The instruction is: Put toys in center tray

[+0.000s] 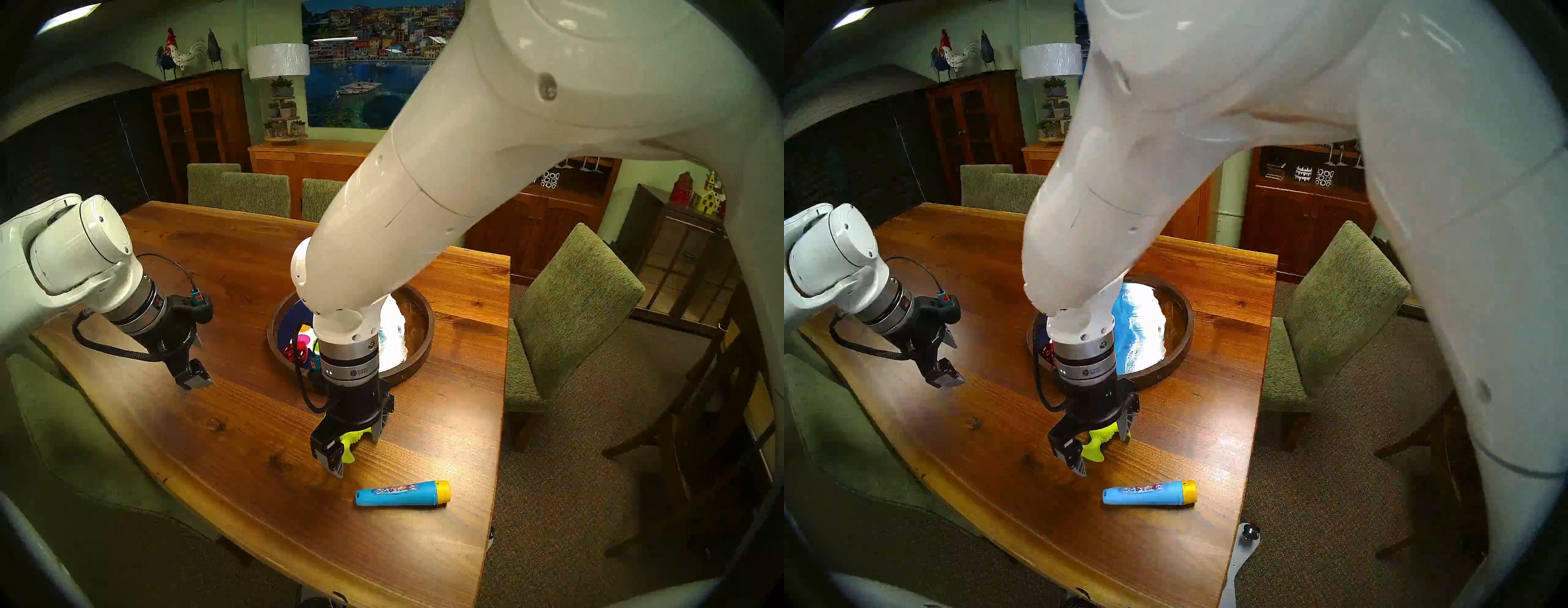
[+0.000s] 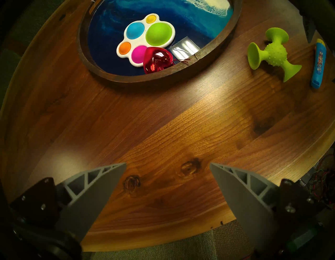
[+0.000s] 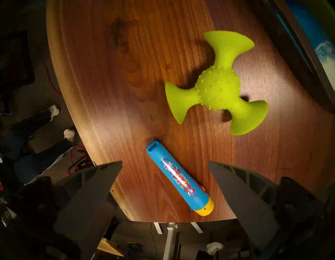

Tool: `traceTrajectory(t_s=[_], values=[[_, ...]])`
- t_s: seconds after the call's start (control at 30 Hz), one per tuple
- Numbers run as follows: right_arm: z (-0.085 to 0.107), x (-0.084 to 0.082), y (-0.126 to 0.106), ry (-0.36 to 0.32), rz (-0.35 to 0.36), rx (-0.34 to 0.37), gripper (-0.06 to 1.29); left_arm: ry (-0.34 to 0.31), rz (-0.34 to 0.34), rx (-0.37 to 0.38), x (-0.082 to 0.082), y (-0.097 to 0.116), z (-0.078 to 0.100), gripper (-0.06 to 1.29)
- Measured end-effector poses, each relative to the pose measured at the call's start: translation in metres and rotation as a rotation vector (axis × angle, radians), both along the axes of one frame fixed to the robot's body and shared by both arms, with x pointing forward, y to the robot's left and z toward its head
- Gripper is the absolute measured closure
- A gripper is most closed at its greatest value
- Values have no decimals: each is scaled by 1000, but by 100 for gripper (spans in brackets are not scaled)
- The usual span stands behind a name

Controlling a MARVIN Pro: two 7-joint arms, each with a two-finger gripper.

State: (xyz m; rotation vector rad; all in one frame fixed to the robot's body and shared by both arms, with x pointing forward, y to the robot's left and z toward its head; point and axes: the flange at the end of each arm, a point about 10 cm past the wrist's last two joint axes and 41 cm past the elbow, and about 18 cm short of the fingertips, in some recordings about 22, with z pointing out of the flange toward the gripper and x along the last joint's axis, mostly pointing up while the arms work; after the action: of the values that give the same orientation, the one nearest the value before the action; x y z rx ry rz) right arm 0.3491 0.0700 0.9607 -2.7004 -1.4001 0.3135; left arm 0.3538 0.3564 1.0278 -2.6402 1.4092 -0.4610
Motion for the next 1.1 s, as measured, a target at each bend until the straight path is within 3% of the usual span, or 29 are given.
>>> traceTrajectory(t_s=[0.47,0.8,1.1], values=[[-5,2,-1,-124,6,41,-1,-11,-1,21,1,2,1,0],[-11,16,-1,-230,-40,68,-1,-17,-2,35,1,3,1,0],[-23,22,4,-263,-102,91,-1,-19,-4,42,0,3,1,0]])
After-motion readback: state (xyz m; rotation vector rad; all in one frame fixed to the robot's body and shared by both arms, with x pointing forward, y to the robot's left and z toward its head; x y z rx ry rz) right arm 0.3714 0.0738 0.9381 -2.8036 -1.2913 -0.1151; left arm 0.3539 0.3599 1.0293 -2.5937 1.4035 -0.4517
